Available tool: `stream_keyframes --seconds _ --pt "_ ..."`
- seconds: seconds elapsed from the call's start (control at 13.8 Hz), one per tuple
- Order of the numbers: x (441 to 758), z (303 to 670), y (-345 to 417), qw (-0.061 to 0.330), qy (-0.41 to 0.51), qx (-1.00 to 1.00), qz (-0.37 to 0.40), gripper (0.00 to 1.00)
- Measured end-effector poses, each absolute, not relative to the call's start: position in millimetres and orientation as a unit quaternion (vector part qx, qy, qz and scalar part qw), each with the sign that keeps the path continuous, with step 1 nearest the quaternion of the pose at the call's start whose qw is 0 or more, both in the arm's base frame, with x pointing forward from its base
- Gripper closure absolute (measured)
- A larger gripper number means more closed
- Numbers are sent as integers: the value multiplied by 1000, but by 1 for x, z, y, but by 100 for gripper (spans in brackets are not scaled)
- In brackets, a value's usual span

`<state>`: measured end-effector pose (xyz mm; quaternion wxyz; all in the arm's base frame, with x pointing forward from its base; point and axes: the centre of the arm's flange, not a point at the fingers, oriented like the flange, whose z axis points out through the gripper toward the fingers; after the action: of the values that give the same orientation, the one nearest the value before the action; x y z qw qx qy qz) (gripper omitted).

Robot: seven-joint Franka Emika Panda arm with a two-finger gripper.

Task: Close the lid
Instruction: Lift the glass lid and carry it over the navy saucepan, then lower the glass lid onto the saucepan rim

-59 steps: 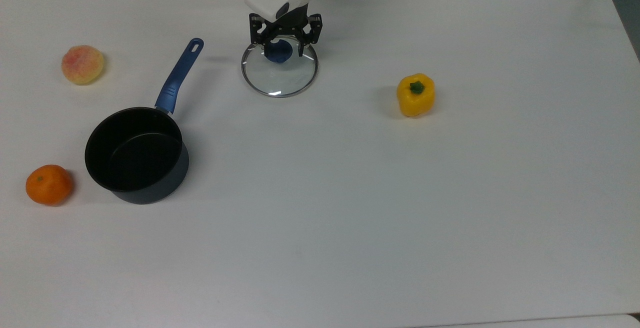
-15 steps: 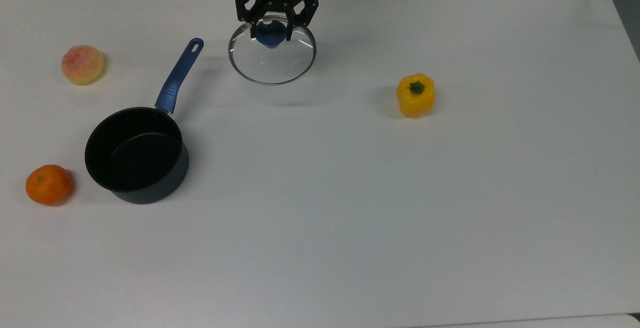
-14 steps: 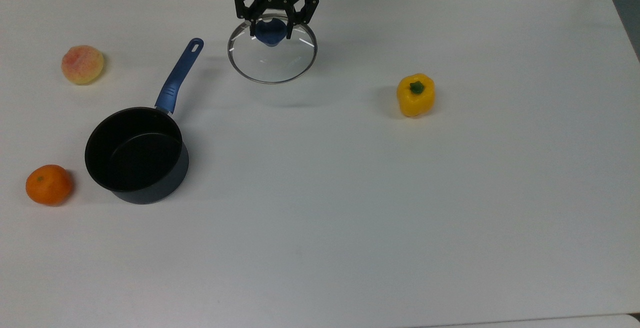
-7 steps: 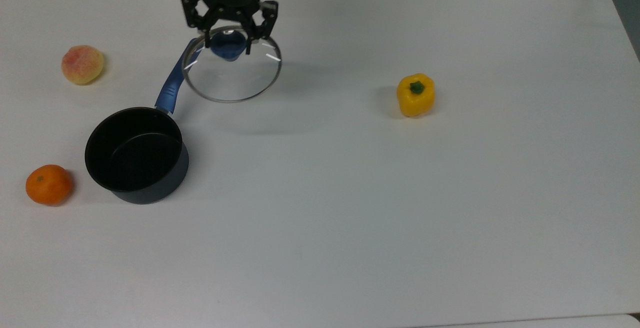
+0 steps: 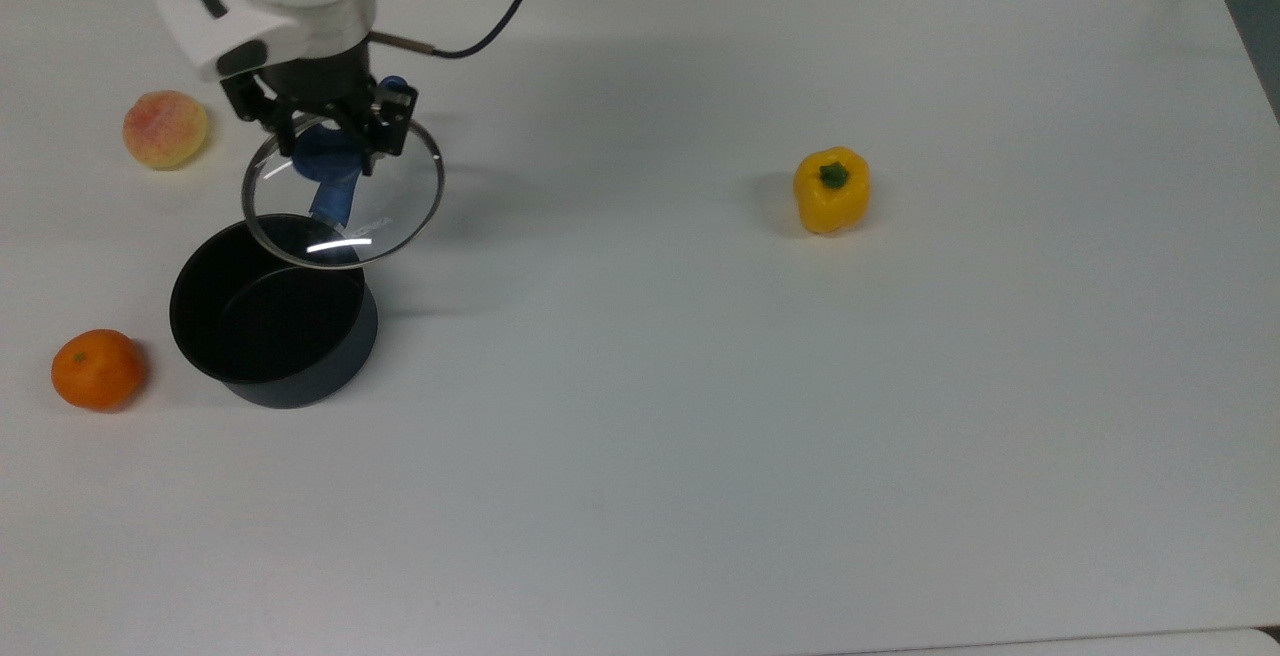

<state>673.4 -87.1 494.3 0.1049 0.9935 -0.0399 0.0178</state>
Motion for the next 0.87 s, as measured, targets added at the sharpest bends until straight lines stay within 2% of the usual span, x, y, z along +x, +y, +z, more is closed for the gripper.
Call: stream_keyframes --seconds 0.36,0.87 --pt "701 458 -138 102 -58 993 -2 35" --pt "717 437 -160 101 -62 993 -3 35"
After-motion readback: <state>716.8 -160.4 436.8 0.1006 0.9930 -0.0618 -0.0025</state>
